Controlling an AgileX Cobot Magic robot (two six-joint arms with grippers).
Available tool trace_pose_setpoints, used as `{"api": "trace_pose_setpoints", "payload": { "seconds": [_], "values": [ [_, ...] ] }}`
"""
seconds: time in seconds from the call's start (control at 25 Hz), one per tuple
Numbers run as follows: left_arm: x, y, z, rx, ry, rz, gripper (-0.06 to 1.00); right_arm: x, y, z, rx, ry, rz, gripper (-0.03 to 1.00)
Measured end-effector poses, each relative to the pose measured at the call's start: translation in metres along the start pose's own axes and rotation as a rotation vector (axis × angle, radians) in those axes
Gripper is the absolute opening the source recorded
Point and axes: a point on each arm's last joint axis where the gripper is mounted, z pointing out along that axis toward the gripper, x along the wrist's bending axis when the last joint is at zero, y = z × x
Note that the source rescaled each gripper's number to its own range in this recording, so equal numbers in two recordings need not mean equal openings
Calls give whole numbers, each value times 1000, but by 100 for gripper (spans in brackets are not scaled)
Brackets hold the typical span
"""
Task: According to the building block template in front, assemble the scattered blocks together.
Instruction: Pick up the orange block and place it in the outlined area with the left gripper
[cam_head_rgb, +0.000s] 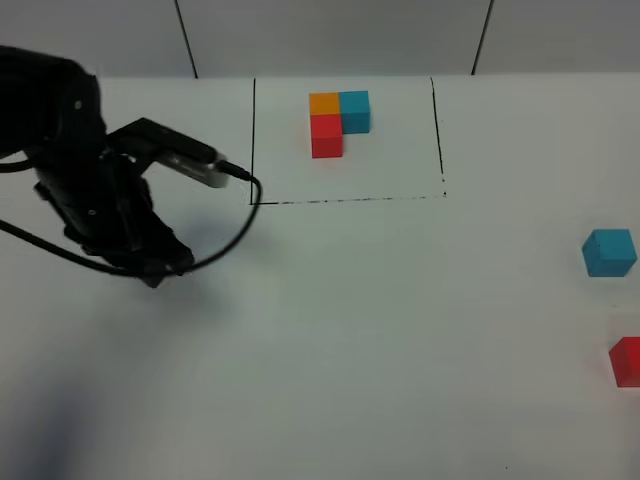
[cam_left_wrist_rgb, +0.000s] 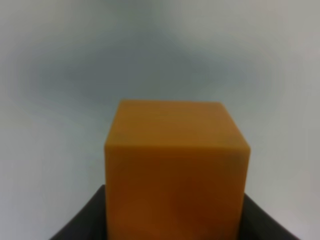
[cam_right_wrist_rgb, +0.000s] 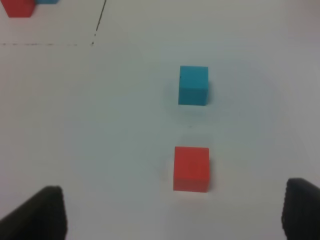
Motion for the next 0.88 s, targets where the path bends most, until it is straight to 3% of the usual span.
{"api": "trace_pose_setpoints", "payload": {
  "seconds": [0.24,0.36,0.52,0.88],
  "values": [
    [-49,53,-2,38,62,339,0,0,0,0,0,0,0,75],
    [-64,84,11,87,70,480,0,0,0,0,0,0,0,75],
    [-82,123,22,53,78,652,0,0,0,0,0,0,0,75],
    [-108,182,59,-59,88,814,0,0,0,0,0,0,0,75]
  ]
}}
